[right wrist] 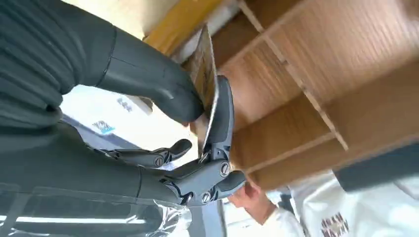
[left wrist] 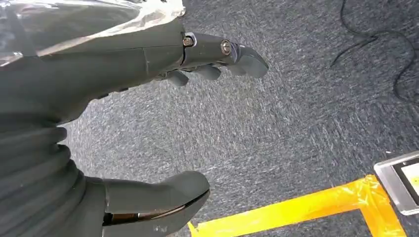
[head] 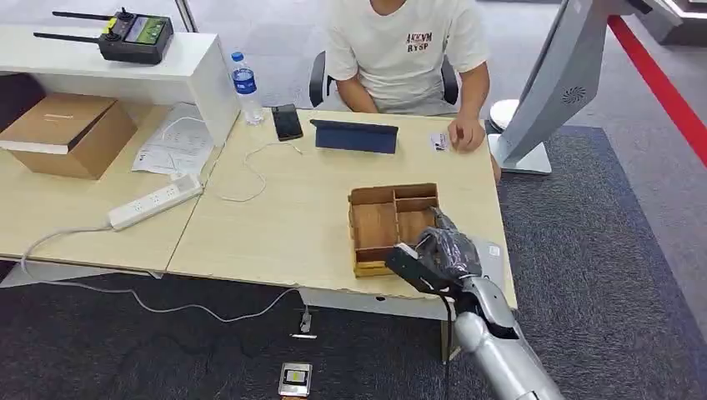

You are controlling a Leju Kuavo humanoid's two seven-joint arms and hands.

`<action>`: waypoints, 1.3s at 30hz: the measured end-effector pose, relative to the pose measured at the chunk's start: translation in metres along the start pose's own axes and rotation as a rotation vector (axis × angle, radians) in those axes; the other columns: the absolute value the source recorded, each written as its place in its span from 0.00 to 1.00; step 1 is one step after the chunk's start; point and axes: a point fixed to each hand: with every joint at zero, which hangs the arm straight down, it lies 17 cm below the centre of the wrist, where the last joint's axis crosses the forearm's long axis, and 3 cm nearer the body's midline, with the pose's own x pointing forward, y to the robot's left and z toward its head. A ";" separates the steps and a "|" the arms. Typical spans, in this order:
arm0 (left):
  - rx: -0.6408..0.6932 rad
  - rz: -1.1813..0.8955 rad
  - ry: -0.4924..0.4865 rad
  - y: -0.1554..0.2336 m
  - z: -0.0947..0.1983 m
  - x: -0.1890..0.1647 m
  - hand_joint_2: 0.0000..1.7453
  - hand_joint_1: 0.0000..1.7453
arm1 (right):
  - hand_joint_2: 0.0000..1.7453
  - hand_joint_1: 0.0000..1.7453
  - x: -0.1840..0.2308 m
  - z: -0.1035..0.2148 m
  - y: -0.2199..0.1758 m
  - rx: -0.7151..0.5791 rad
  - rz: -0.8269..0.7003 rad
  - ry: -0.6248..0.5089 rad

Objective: Pass the card to the sensor for recognition and then transmit it.

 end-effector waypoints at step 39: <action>-0.020 -0.067 -0.071 0.000 -0.003 0.023 1.00 0.00 | 1.00 1.00 -0.017 -0.105 -0.284 -0.171 0.214 0.032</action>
